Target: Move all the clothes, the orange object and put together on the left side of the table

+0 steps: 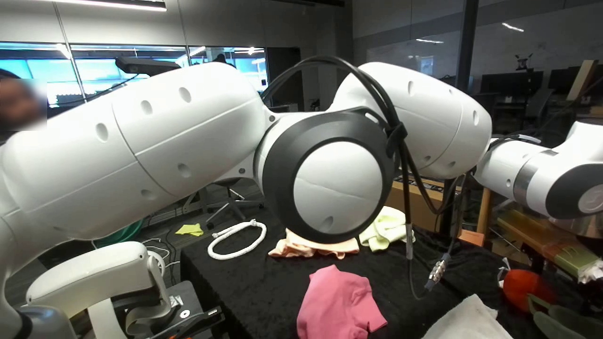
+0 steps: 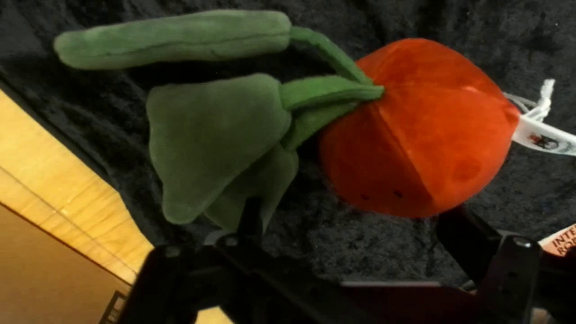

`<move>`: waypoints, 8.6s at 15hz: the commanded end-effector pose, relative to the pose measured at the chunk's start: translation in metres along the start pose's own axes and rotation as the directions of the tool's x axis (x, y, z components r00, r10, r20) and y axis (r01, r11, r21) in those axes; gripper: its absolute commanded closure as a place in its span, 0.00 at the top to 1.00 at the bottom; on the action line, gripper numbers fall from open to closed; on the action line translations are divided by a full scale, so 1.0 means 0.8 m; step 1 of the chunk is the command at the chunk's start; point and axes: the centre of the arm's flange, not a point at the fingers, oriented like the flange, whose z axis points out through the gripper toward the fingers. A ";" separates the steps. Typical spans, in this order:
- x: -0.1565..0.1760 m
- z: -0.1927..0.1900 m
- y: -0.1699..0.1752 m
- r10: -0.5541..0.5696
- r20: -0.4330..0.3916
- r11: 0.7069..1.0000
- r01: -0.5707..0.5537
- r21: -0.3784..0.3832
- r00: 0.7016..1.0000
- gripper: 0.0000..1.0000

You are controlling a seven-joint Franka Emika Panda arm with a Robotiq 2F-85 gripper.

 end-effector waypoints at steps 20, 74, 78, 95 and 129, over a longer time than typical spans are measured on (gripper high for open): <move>0.032 0.035 -0.021 -0.020 0.185 0.999 0.012 0.043 0.983 0.72; -0.264 -0.124 -0.002 -0.304 0.238 0.951 0.282 0.125 0.922 0.11; -0.314 -0.141 0.004 -0.387 0.199 0.919 0.358 0.165 0.900 0.11; -0.498 -0.219 -0.114 -0.597 0.065 0.778 0.556 0.293 0.800 0.11; -0.695 -0.065 -0.471 -0.700 0.053 0.695 0.662 0.281 0.712 0.13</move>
